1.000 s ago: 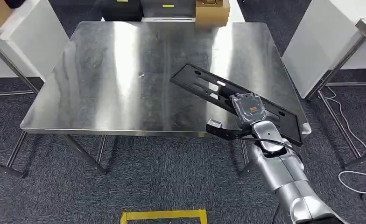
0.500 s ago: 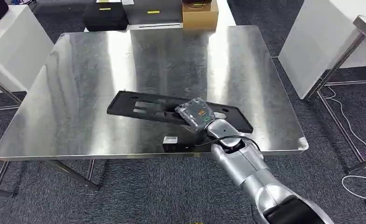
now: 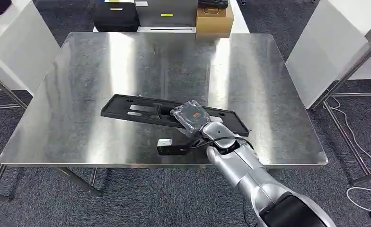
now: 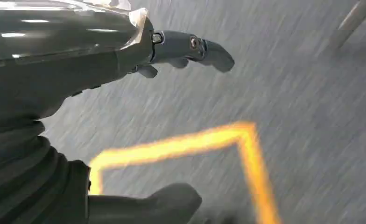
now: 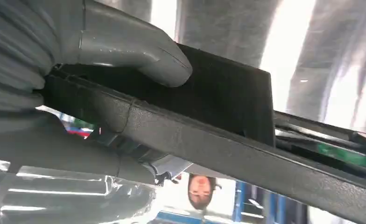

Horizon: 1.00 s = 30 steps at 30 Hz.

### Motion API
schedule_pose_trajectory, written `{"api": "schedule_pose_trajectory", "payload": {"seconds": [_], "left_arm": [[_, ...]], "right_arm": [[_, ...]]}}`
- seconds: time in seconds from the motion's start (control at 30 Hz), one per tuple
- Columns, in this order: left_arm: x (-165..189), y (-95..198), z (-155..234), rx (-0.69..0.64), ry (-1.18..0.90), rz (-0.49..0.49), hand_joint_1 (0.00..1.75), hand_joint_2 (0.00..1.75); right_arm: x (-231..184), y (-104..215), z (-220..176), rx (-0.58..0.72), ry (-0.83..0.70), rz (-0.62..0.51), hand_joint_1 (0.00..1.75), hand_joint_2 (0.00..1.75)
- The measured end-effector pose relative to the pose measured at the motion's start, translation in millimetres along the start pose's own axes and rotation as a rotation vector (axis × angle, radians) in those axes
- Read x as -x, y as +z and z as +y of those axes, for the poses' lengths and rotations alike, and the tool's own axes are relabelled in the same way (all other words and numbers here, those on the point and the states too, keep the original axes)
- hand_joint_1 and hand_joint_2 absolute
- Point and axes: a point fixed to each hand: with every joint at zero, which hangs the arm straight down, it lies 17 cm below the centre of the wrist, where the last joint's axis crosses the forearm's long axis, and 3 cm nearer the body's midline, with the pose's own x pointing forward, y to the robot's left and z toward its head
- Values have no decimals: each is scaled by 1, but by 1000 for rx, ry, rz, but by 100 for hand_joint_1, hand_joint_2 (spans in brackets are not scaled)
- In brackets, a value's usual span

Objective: Take the parts from the cabinet and place them on the table.

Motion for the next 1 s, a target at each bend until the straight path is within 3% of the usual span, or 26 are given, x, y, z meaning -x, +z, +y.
{"api": "schedule_pose_trajectory", "payload": {"seconds": [0.13, 0.47, 0.73, 0.97, 1.0], "left_arm": [[-8, 0, 5, -65, -26, -38, 0, 175], [-7, 1, -2, -40, -7, -32, 0, 175], [-9, 2, -7, -26, 48, -36, 0, 175], [-8, 3, -8, -11, 57, -36, 0, 175], [-8, 3, -8, -11, 55, -36, 0, 175]], "right_arm": [[19, -5, -15, 27, 33, 17, 175, 175], [31, -3, -8, -6, 59, 49, 175, 175], [70, 2, -8, -62, 95, 99, 175, 175], [59, -1, -10, -41, 92, 49, 175, 175], [57, -3, -12, -37, 90, 44, 0, 0]]}}
